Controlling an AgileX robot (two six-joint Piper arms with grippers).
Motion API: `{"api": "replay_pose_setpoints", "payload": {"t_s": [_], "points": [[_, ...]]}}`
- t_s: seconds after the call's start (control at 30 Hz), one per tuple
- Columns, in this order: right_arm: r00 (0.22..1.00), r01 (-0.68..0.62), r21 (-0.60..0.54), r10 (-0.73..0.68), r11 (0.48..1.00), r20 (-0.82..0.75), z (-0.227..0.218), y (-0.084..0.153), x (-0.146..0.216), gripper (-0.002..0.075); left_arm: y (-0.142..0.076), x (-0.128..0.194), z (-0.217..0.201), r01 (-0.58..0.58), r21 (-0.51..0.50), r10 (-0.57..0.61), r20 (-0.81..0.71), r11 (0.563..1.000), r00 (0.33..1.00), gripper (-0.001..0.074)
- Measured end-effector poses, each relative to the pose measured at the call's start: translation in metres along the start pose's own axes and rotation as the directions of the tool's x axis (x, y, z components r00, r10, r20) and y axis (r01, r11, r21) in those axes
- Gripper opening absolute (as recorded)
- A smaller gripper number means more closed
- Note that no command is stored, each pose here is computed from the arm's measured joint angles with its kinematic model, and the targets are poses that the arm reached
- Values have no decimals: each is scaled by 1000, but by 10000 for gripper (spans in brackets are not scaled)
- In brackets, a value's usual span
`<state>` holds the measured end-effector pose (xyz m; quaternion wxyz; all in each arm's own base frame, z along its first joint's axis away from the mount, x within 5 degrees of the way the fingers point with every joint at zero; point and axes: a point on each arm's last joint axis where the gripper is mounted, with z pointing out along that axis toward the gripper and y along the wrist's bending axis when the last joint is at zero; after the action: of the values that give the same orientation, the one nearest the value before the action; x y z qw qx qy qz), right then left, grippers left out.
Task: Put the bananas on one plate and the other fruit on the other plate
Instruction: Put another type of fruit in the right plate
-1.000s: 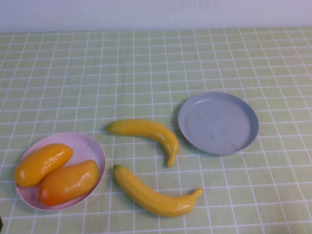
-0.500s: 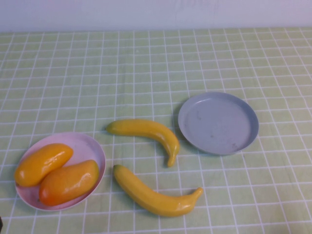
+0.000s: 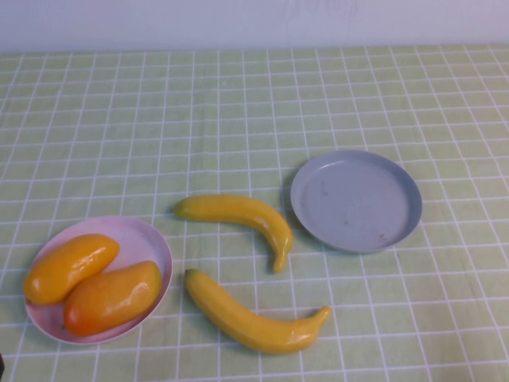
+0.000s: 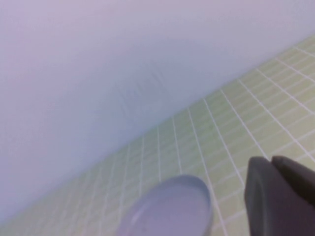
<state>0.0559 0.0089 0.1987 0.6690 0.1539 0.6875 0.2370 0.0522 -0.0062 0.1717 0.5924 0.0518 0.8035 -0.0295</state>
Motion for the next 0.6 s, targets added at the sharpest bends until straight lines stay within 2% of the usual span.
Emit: {"api": "replay_pose_setpoints", "payload": {"t_s": [0.13,0.27,0.47,0.6], "points": [[983,-158,3,157,987,96,0,-2,-9,-15,0,0,0,0,0,0,0,1000,1000,3],[982,-187,-27,188,982,27,-1,4,-7,-15,0,0,0,0,0,0,0,1000,1000,3],[968,-88,-97,62,991,-243,11,44,-33,-15,0,0,0,0,0,0,0,1000,1000,3],[862,19,-119,-76,993,-500,37,64,-47,-15,0,0,0,0,0,0,0,1000,1000,3]]}}
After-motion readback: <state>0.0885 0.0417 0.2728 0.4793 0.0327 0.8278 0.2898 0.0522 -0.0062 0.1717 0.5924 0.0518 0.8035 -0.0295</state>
